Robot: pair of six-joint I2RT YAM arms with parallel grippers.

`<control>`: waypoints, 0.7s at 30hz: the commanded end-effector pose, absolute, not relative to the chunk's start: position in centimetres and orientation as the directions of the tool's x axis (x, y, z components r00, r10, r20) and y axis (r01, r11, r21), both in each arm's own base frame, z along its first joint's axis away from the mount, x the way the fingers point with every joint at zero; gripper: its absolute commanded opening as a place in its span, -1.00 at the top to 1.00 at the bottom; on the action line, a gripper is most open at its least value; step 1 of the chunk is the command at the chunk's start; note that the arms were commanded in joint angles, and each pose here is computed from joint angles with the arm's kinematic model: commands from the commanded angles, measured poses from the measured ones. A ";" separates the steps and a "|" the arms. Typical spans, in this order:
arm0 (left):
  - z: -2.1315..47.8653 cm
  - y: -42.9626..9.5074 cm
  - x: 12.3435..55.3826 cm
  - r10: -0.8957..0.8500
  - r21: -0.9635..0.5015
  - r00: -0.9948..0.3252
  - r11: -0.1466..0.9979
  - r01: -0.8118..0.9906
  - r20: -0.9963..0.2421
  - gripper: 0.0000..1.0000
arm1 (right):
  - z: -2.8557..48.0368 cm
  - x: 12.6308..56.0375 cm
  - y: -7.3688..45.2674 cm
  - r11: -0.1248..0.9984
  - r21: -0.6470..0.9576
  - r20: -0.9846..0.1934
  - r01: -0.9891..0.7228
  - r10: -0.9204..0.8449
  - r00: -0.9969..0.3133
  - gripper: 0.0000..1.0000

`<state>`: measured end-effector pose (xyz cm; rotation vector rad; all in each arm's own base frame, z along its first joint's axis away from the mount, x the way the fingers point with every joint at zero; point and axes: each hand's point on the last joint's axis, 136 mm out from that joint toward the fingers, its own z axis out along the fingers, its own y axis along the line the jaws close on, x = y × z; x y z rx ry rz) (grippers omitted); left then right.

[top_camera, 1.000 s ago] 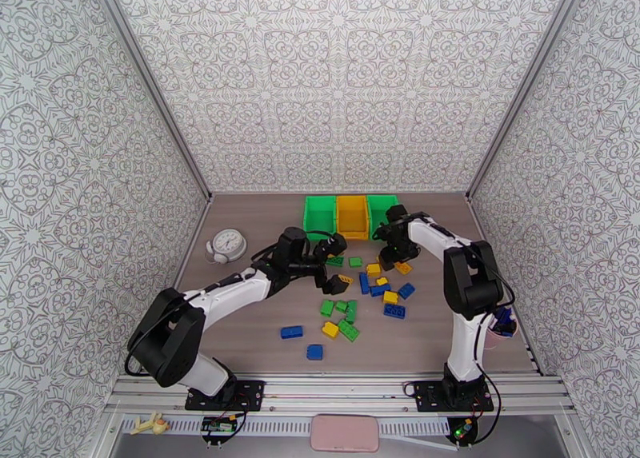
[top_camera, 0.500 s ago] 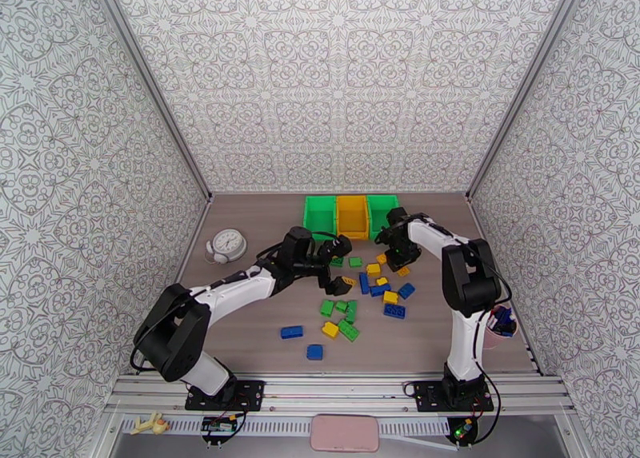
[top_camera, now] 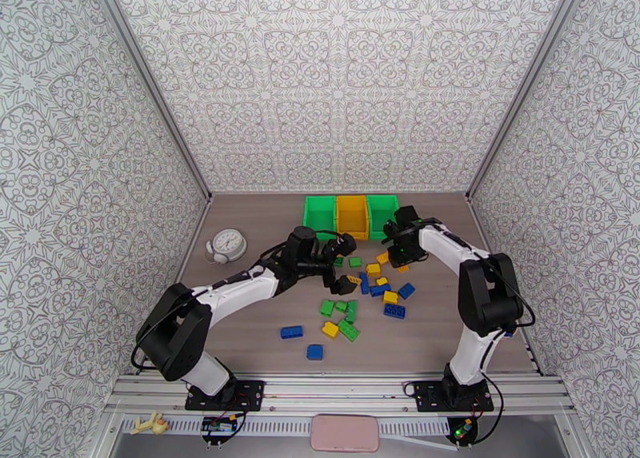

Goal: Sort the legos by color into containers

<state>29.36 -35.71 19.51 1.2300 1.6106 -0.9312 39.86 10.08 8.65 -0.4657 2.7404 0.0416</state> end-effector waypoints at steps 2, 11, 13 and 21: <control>20.3 -36.2 29.9 0.256 -0.059 -0.134 0.280 0.958 -0.957 -0.99 | 12.9 43.4 11.1 0.973 0.034 -0.577 -0.229 -0.169 -0.799 0.39; 20.9 -36.1 30.1 0.227 -0.060 -0.141 0.329 0.942 -0.964 -0.99 | 17.0 50.5 11.2 0.985 0.147 -0.761 -0.094 0.052 -0.646 0.55; 20.9 -36.0 30.0 0.228 -0.059 -0.142 0.334 0.941 -0.963 -0.99 | 16.9 52.0 11.4 0.984 0.153 -0.768 -0.094 0.058 -0.638 0.55; 20.6 -35.2 29.7 0.241 -0.053 -0.150 0.367 0.929 -0.959 -0.99 | 15.2 57.3 12.8 0.979 0.174 -0.781 -0.111 0.068 -0.621 0.48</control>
